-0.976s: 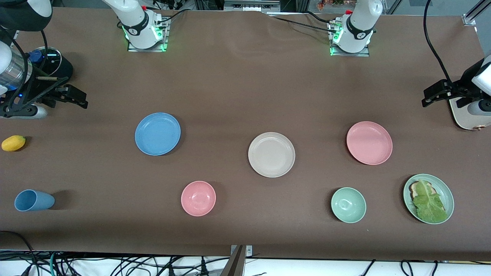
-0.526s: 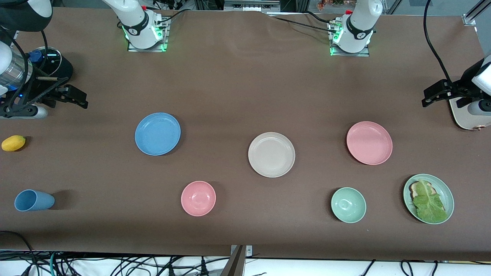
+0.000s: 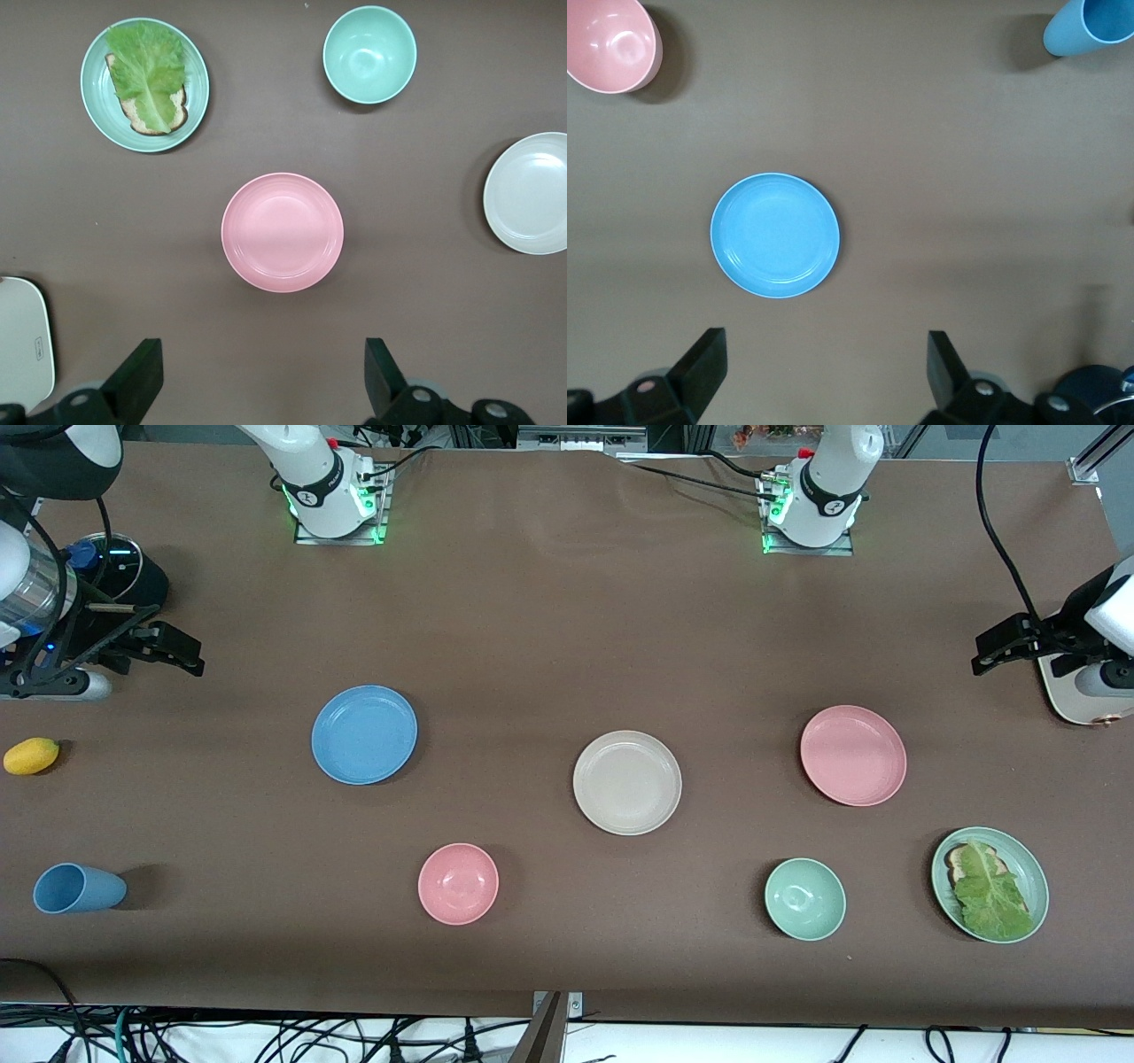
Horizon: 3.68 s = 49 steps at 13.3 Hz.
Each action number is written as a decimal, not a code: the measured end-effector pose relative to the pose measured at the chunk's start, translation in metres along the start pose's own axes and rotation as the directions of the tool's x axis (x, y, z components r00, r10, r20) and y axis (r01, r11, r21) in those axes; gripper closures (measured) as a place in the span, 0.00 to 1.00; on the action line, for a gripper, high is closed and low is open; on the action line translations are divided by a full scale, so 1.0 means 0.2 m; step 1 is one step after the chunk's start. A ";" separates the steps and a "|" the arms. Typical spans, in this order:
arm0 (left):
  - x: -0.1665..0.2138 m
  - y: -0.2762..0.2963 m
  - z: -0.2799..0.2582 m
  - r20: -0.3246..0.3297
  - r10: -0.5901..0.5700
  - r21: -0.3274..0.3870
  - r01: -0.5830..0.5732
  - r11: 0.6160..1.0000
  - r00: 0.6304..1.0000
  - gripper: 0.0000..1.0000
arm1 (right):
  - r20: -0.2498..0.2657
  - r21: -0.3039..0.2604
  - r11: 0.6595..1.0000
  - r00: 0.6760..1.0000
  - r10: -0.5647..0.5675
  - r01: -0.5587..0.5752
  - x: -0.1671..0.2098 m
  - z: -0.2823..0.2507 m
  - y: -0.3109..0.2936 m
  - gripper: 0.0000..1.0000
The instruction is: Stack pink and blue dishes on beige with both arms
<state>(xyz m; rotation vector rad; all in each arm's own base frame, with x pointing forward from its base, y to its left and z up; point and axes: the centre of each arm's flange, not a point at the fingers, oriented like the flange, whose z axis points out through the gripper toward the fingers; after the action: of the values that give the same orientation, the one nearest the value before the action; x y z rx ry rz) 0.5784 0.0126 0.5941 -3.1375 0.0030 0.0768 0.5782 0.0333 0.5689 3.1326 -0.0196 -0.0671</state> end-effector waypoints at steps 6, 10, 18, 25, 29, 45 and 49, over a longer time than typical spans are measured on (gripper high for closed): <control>0.14 -0.10 0.33 0.115 -0.035 0.002 0.035 0.999 0.993 0.00 | -0.001 0.000 1.000 1.000 -0.003 0.003 0.00 0.00 0.00 0.00; 0.26 -0.25 0.67 0.166 -0.081 0.005 0.081 0.997 0.983 0.00 | -0.002 0.000 1.000 1.000 -0.006 0.006 0.00 0.00 0.00 0.00; 0.19 -0.46 1.32 0.073 -0.083 0.001 0.083 0.997 0.994 0.00 | -0.003 -0.003 1.000 1.000 -0.007 0.007 0.00 0.00 0.01 0.00; 0.02 -0.47 1.83 0.009 -0.083 0.008 0.083 0.997 0.997 0.00 | -0.003 -0.007 1.000 1.000 -0.007 0.007 0.00 0.00 0.01 0.00; -0.01 -0.50 2.01 0.049 -0.092 0.007 0.092 0.996 0.995 0.00 | -0.003 -0.007 1.000 1.000 -0.007 0.007 0.00 0.00 0.01 0.00; 0.12 -0.45 1.86 0.125 -0.070 -0.060 0.078 0.995 0.990 0.93 | -0.003 -0.008 1.000 1.000 -0.009 0.009 0.00 0.00 0.01 0.00; 0.25 -0.30 1.48 0.200 -0.028 -0.141 0.057 0.988 0.979 0.95 | -0.003 -0.009 1.000 1.000 -0.008 0.008 0.00 0.00 0.01 0.00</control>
<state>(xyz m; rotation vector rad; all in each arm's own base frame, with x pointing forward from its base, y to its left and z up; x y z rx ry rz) 0.6136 0.0738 0.2957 -3.2576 -0.0731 0.4068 0.5790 0.0310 0.5684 3.1243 -0.0060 -0.0626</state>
